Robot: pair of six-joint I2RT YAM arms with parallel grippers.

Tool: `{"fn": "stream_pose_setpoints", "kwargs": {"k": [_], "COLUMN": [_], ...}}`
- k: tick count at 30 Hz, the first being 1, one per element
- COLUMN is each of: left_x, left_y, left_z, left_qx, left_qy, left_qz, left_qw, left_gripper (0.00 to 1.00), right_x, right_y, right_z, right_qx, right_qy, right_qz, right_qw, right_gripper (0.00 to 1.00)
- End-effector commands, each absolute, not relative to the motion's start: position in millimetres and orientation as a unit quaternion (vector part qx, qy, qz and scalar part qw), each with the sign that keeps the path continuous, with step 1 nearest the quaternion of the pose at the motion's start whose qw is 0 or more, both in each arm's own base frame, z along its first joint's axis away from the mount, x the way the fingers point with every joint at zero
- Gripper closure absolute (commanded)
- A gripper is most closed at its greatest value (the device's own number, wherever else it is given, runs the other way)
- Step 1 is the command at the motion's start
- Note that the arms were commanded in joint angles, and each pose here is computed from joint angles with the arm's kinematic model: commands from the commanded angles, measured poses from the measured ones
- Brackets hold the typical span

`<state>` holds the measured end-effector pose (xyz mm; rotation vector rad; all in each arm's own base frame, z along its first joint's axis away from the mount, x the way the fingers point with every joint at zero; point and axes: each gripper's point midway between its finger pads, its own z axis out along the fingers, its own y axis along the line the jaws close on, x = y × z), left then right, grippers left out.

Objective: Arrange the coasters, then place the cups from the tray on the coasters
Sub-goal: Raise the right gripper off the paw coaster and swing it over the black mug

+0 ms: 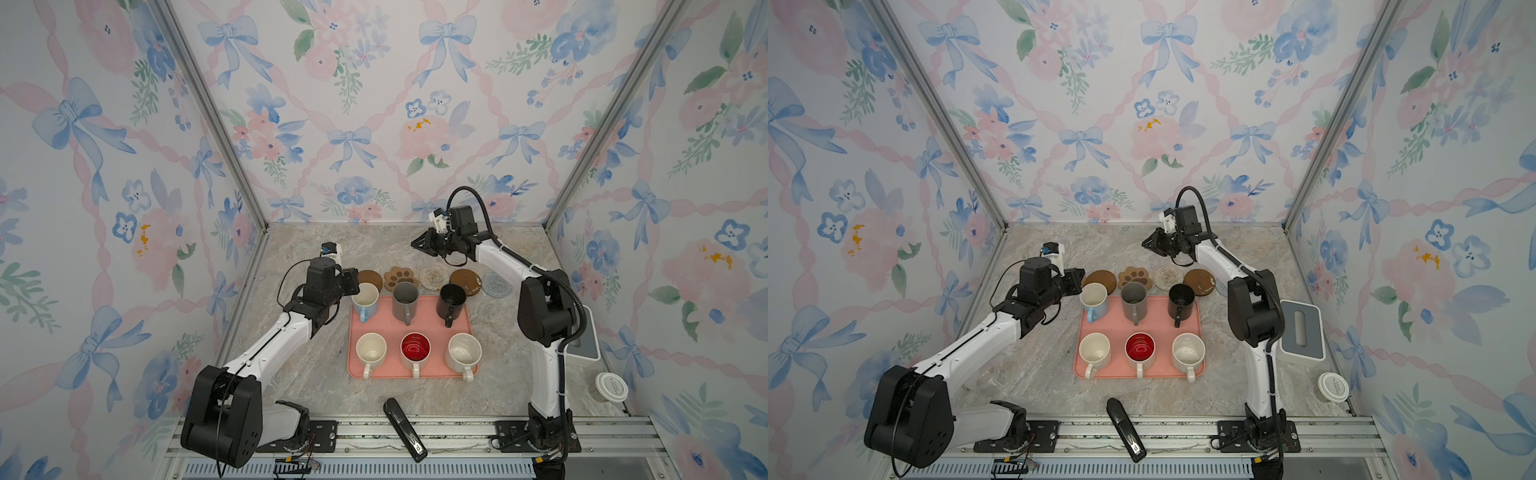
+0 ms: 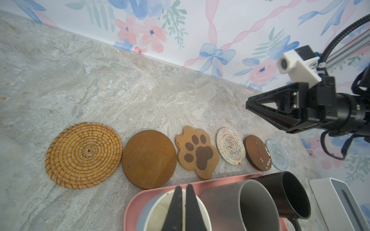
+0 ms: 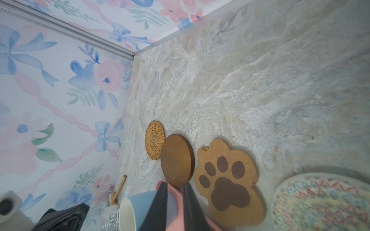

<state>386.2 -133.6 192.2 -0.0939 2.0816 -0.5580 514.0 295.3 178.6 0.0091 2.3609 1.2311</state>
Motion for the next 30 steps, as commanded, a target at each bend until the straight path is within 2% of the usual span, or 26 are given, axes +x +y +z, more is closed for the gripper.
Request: {"fn": "stream_pose_setpoints", "kwargs": {"k": [1, 10, 15, 18, 24, 30], "left_x": [383.0, 374.5, 372.8, 372.9, 375.6, 376.3], "left_y": [-139.6, -146.0, -147.6, -149.2, -151.1, -153.8], "left_z": [202.9, 206.9, 206.4, 205.3, 204.9, 202.8], "left_qx": [-0.038, -0.029, -0.029, -0.028, -0.024, -0.019], "left_qy": [0.842, 0.841, 0.842, 0.844, 0.846, 0.850], "left_qz": [-0.243, -0.242, -0.239, -0.238, -0.230, -0.224], "left_qw": [0.480, 0.482, 0.482, 0.480, 0.480, 0.477], "left_gripper": [1.00, 1.00, 1.00, 1.00, 1.00, 1.00], "right_x": [516.6, 499.0, 489.5, 481.5, 451.5, 414.0], "right_y": [294.8, 293.9, 293.9, 291.2, 255.7, 220.7], "right_z": [215.5, 283.8, 297.0, 280.1, 231.1, 205.9], "right_qx": [0.044, 0.063, 0.055, 0.051, 0.022, -0.011], "right_qy": [0.805, 0.678, 0.661, 0.709, 0.861, 0.920], "right_qz": [0.542, 0.695, 0.715, 0.667, 0.441, 0.296], "right_qw": [0.237, 0.230, 0.221, 0.224, 0.255, 0.256], "right_gripper": [0.81, 0.83, 0.87, 0.89, 0.89, 0.84]}}
